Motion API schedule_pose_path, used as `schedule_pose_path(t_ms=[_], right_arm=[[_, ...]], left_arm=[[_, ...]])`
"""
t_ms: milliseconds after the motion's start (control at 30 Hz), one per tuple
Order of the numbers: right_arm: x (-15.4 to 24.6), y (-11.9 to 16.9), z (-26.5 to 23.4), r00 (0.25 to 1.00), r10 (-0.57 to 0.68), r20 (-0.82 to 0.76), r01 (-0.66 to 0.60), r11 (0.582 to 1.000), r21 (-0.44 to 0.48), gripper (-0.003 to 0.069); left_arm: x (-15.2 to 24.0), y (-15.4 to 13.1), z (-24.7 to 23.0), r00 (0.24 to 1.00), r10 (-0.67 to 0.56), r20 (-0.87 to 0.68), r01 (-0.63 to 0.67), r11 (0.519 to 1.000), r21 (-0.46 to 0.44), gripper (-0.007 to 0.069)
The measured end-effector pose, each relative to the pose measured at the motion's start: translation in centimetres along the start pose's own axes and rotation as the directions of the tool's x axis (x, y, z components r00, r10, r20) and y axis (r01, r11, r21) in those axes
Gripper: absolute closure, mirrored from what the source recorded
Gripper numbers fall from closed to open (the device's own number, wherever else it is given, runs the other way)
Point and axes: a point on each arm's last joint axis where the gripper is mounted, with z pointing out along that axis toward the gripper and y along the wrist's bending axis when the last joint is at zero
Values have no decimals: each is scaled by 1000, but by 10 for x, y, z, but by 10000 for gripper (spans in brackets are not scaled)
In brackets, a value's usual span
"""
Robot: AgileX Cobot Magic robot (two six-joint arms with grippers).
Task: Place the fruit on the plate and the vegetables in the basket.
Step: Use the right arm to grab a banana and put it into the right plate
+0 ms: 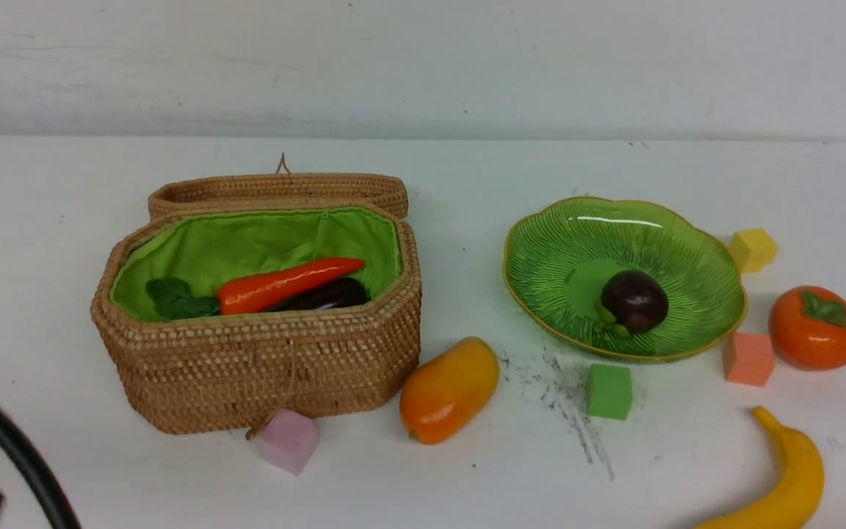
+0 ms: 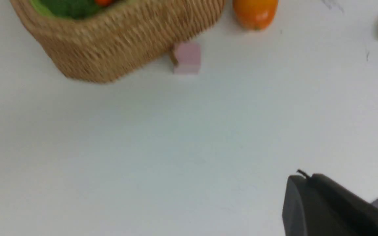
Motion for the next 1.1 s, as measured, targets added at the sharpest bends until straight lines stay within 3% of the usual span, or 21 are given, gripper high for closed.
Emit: schedule_pose_path(t_ms=[167,367,833,1100], right_arm=[[0,0,0,1000,0,0,0,1000,0,416],[0,0,0,1000,0,0,0,1000,0,416],[0,0,0,1000,0,0,0,1000,0,416],[0,0,0,1000,0,0,0,1000,0,416]], left_arm=[[33,-1,46,992,-118,44,113,989,96,638],[26,-4,53,954,-229,192,194,963,185,638],[20,-3,53,937,-245,250,200,961,194,638],[10,-2,49,891,-271,364,205,956,209,638]])
